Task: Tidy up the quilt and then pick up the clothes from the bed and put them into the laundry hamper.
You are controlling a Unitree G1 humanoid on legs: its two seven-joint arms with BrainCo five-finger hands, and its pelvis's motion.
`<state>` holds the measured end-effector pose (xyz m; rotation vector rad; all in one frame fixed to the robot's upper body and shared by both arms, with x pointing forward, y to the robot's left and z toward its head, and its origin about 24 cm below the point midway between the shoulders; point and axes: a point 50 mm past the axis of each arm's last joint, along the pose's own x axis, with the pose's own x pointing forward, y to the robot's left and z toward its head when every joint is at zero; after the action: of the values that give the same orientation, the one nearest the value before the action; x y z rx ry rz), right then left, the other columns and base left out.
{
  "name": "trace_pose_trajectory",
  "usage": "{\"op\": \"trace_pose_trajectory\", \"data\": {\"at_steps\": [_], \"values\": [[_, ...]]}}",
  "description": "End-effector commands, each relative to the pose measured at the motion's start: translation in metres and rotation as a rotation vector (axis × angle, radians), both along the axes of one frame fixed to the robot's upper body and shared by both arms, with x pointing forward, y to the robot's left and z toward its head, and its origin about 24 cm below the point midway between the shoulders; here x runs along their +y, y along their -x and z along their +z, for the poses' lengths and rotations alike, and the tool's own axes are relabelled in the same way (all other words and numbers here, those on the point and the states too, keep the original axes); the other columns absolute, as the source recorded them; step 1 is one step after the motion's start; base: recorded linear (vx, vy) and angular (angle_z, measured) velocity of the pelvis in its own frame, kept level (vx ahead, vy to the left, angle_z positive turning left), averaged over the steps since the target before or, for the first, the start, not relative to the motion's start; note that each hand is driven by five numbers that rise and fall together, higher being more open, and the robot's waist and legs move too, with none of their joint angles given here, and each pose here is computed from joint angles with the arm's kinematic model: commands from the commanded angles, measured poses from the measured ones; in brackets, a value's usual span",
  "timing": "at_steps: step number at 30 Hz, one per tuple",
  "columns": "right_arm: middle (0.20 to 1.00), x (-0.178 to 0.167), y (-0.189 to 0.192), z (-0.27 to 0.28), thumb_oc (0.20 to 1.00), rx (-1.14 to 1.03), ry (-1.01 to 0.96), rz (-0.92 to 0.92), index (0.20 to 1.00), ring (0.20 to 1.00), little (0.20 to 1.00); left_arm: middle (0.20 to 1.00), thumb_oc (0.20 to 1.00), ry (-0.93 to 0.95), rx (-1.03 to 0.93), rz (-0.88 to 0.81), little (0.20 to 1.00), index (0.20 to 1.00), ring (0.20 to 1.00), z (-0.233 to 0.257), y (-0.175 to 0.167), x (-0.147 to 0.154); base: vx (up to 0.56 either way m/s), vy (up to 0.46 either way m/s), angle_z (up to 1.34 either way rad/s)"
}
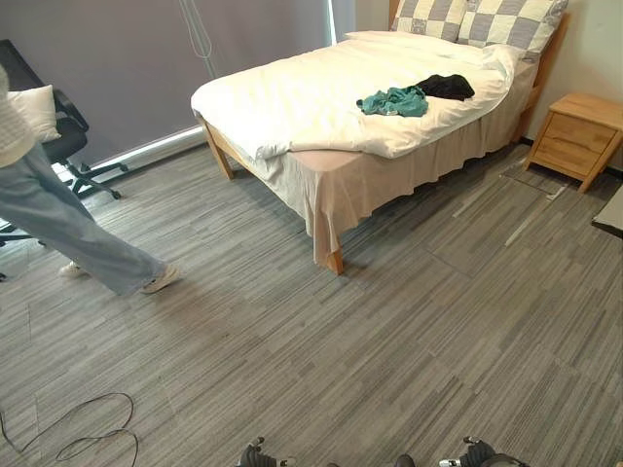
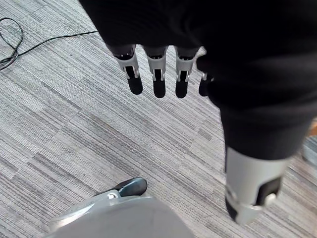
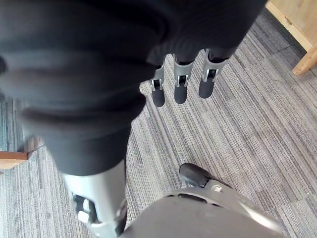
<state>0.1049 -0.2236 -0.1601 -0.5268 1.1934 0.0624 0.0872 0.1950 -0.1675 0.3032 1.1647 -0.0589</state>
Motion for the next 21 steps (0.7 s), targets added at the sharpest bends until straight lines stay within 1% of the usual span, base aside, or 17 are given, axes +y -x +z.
{"op": "trace_pose_trajectory", "data": {"at_steps": [1, 4, 9, 15, 17, 21], "values": [[1.000, 0.013, -0.030, 0.006, 1.000, -0.070, -0.018, 0.062, 1.000, 1.000, 1.000, 1.000, 1.000, 0.071, -0.090, -0.015, 1.000, 1.000, 1.000, 0.006, -0.036, -0.020, 0.00, 0.000, 0.00], [1.000, 0.015, -0.025, 0.004, 1.000, -0.054, -0.028, 0.061, 1.000, 1.000, 1.000, 1.000, 1.000, 0.098, -0.078, -0.050, 1.000, 1.000, 1.000, 0.005, -0.034, -0.028, 0.03, 0.015, -0.01], [1.000, 0.012, -0.020, 0.002, 1.000, -0.028, -0.024, 0.040, 1.000, 1.000, 1.000, 1.000, 1.000, 0.076, -0.086, -0.027, 1.000, 1.000, 1.000, 0.006, -0.036, -0.021, 0.06, 0.037, -0.02], [1.000, 0.024, -0.032, 0.005, 1.000, -0.084, -0.081, 0.008, 1.000, 1.000, 1.000, 1.000, 1.000, 0.056, -0.131, -0.034, 1.000, 1.000, 1.000, 0.012, -0.050, -0.015, 0.02, 0.033, -0.03], [1.000, 0.028, -0.041, 0.008, 1.000, -0.117, -0.105, -0.019, 1.000, 1.000, 1.000, 1.000, 1.000, 0.041, -0.162, -0.030, 1.000, 1.000, 1.000, 0.016, -0.060, -0.010, -0.03, 0.043, -0.06], [1.000, 0.024, -0.046, 0.010, 1.000, -0.147, -0.107, -0.074, 1.000, 1.000, 1.000, 1.000, 1.000, 0.026, -0.179, -0.012, 1.000, 1.000, 1.000, 0.019, -0.067, -0.004, 0.13, 0.083, -0.48]]}}
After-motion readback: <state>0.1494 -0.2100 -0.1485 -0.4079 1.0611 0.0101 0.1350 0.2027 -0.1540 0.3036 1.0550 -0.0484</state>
